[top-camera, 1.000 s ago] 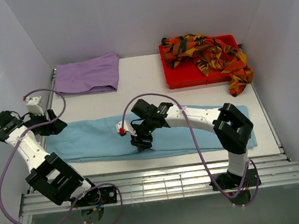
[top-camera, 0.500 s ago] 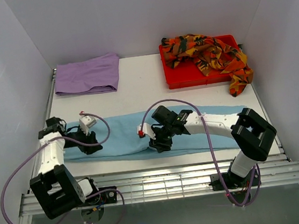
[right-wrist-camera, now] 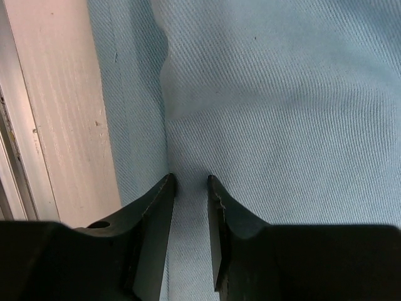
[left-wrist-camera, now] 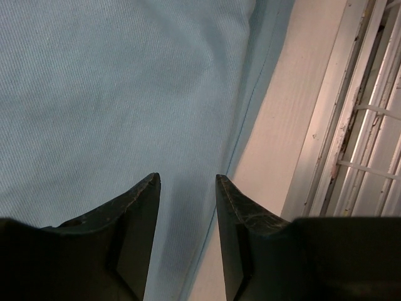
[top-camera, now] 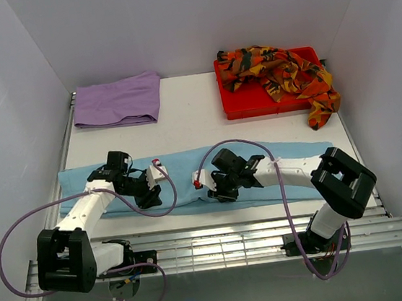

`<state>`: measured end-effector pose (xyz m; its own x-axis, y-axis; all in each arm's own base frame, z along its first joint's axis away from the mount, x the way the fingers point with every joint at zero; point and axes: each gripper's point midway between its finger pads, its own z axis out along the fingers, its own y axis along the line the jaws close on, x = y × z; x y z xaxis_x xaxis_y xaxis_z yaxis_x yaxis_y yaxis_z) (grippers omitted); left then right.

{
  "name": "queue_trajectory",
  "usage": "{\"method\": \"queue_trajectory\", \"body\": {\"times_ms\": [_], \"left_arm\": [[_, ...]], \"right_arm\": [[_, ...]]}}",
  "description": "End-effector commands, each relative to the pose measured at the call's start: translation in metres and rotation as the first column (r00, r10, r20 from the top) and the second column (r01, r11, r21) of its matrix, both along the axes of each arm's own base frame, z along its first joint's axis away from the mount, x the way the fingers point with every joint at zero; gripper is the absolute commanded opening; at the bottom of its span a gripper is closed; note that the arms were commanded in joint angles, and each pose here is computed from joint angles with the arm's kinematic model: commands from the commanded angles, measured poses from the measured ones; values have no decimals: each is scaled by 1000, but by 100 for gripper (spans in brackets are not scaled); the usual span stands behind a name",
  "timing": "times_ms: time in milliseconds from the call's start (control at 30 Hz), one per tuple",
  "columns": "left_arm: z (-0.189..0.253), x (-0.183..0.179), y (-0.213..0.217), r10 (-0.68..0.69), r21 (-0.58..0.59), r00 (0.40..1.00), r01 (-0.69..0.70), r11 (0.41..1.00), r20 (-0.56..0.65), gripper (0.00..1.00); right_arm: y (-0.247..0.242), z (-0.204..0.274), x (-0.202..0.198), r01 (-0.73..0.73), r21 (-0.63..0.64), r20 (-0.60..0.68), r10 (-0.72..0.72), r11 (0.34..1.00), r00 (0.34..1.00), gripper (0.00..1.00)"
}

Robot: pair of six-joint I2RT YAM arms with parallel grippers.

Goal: Fold and stack the trousers
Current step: Fold the trousers

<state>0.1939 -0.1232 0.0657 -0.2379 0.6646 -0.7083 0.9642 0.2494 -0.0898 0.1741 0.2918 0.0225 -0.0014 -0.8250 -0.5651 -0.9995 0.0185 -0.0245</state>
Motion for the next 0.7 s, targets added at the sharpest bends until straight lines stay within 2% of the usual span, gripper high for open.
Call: {"method": "queue_trajectory", "body": {"times_ms": [0, 33, 167, 333, 367, 567, 667], "left_arm": [[-5, 9, 2, -24, 32, 998, 22, 999, 60, 52], [-6, 9, 3, -29, 39, 998, 27, 999, 63, 52], [-15, 5, 8, -44, 70, 997, 40, 997, 56, 50], [-18, -2, 9, -67, 78, 997, 63, 995, 48, 38], [-18, -3, 9, -75, 75, 996, 71, 995, 47, 36], [-15, -10, 8, -114, 67, 991, 109, 992, 73, 48], [-16, -14, 9, -135, 75, 988, 130, 989, 68, 48]], "right_arm": [[-10, 0, 5, -2, -6, 50, 2, 1000, 999, 34], [-12, -1, 4, -11, -8, 55, 11, 1000, 998, 34], [-18, -4, 5, -6, -21, 70, 8, 1000, 998, 22], [-13, 10, 10, -1, 11, 86, 0, 1000, 996, 8], [-13, 11, 10, 0, 9, 82, 0, 1000, 997, 8], [-3, 30, 12, -9, 48, 79, 5, 999, 997, 8], [-2, 37, 11, -10, 58, 72, 6, 998, 997, 8]]}}
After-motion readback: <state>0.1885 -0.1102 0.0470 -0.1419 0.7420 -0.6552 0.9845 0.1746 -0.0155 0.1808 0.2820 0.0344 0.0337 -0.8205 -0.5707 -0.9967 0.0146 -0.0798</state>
